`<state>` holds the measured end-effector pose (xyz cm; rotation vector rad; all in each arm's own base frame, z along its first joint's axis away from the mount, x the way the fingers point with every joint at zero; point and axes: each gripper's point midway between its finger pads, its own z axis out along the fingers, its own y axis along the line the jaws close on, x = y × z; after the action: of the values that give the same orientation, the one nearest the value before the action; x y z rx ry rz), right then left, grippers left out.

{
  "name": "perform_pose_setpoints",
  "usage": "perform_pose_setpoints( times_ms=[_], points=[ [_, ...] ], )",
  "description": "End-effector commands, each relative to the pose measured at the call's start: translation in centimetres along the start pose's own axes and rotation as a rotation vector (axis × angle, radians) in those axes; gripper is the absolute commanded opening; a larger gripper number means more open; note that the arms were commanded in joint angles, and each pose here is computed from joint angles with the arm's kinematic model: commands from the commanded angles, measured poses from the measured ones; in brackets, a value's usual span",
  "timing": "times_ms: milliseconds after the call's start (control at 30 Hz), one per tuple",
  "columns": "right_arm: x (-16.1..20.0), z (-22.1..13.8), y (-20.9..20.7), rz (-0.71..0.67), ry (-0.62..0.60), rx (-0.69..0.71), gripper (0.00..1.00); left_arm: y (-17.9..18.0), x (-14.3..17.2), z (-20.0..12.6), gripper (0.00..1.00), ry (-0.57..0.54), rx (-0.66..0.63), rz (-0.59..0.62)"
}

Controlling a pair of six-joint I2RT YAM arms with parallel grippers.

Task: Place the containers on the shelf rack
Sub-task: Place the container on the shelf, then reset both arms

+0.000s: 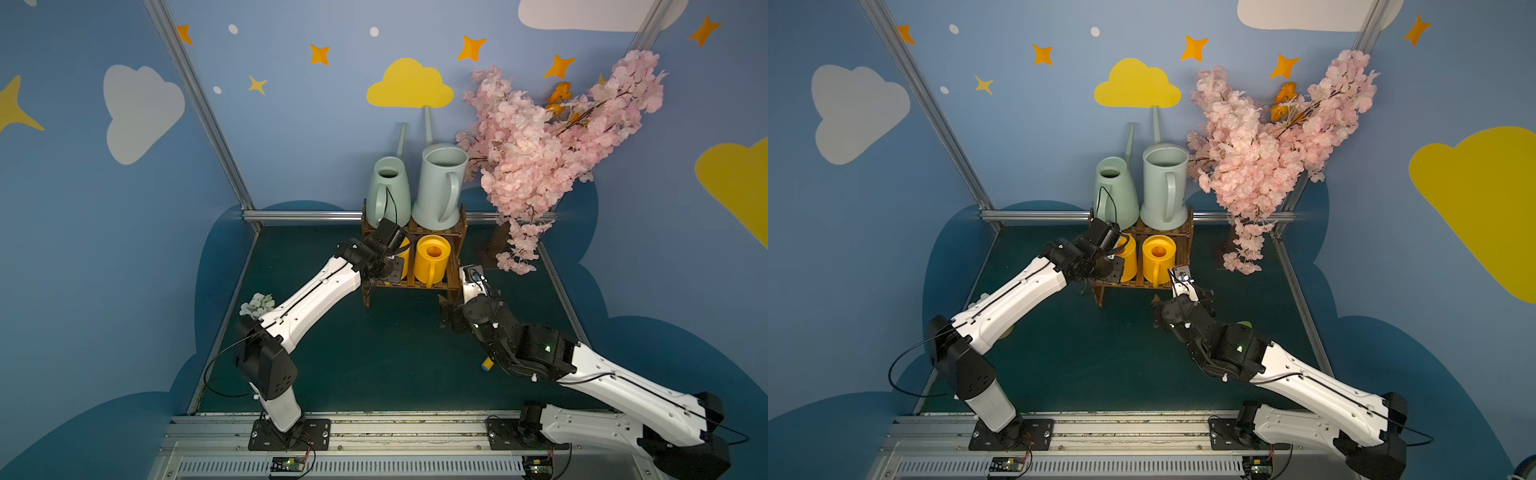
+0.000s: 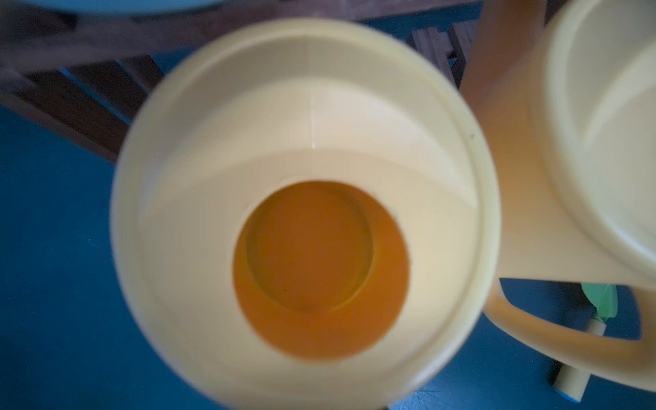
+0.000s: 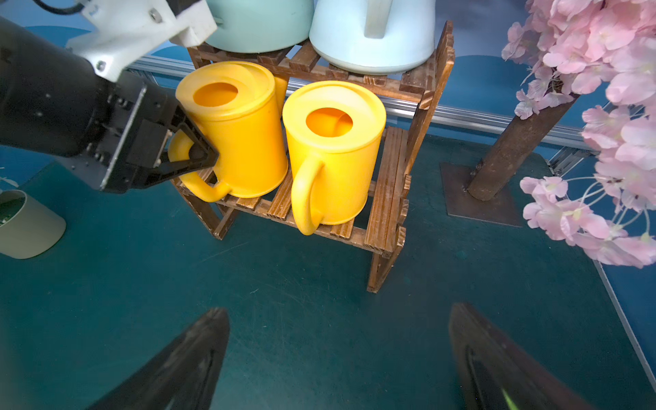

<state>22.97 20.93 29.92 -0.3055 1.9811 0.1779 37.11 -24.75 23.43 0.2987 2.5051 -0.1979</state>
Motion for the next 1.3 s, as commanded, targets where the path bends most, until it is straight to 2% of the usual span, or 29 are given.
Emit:
perform_pose_setpoints(
  times_ms=[0,100,633,800,1033,1100,1167,1267],
  points=[
    [-0.3,-0.2,-0.6,0.021,-0.023,0.012,0.97,-0.4,0.9,0.5,0.33,0.051,0.012,-0.017],
    [-0.3,-0.3,-0.8,0.026,-0.026,0.015,0.97,-0.6,1.3,0.3,0.44,0.064,0.029,-0.024],
    [-0.2,-0.1,-1.0,0.037,-0.028,0.024,0.97,-2.5,2.4,-0.6,0.51,0.104,0.157,-0.046],
    [-0.2,-0.2,-1.3,0.040,-0.031,0.029,0.97,-2.1,2.6,-1.2,0.59,0.089,0.152,-0.023],
    [-0.6,0.0,-3.2,0.069,-0.043,0.076,0.97,0.1,2.7,-5.9,0.78,-0.045,0.157,0.094],
    [-0.9,0.4,-4.5,0.094,-0.043,0.105,0.97,1.4,2.9,-7.1,0.86,-0.086,0.156,0.131],
    [-1.1,1.0,-5.6,0.116,-0.038,0.130,0.97,3.3,3.1,-8.1,0.99,-0.113,0.145,0.148],
    [-0.7,2.4,-8.5,0.150,-0.022,0.202,0.97,7.5,3.3,-8.4,1.00,-0.141,0.058,0.128]
  ],
)
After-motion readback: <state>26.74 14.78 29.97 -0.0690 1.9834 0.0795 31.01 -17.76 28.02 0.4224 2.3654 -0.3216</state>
